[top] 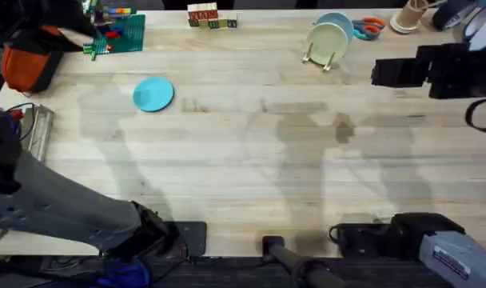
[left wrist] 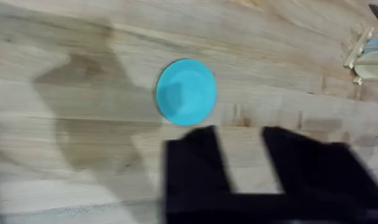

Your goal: Pick up the plates from the table one by one and place each into a slot on the dish rack.

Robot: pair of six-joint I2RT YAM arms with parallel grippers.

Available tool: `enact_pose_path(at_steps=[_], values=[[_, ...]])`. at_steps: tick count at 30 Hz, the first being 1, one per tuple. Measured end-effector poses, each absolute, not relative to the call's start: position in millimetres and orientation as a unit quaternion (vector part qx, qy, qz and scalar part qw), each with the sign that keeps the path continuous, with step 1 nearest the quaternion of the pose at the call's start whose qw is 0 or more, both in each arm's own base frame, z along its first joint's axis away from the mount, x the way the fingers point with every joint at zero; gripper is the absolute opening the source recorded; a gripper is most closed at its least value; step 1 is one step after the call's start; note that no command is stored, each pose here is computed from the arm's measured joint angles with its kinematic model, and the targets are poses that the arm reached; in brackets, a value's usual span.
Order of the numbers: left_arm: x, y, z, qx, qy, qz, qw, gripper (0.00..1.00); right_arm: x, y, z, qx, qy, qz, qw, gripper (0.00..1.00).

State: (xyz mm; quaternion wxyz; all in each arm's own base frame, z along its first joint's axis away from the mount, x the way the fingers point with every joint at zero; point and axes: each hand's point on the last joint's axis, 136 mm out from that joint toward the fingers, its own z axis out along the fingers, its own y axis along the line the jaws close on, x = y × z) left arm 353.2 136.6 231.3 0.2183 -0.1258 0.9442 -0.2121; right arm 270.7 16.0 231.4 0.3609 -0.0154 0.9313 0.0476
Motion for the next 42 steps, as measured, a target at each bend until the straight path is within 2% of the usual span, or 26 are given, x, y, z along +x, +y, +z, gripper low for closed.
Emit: enact_pose_path(at_steps=[2,3,4,17,21,28,34,42], values=[[352,140,231,-0.129,0.944,-0.212,0.220,0.152,271,16,231,-0.015,0.931,0.048,0.361,0.995],[352,140,232,-0.127,0.944,-0.211,0.221,0.068,271,16,231,-0.015,0.931,0.048,0.361,0.993],[352,141,232,-0.127,0.944,-0.211,0.221,0.048,271,16,231,-0.015,0.931,0.048,0.361,0.993],[351,139,232,-0.161,0.938,-0.222,0.212,0.040,271,16,232,-0.015,0.931,0.048,0.361,0.995],[355,135,236,-0.121,0.938,-0.228,0.230,0.039,272,16,233,-0.015,0.930,0.047,0.365,0.995],[367,113,250,-0.024,0.912,-0.292,0.286,0.038,274,16,235,-0.016,0.928,0.048,0.370,0.995],[371,107,233,-0.020,0.902,-0.339,0.267,0.040,274,16,235,-0.016,0.928,0.048,0.370,0.994],[377,110,215,-0.040,0.900,-0.358,0.246,0.040,274,16,235,-0.016,0.928,0.048,0.370,0.993]])
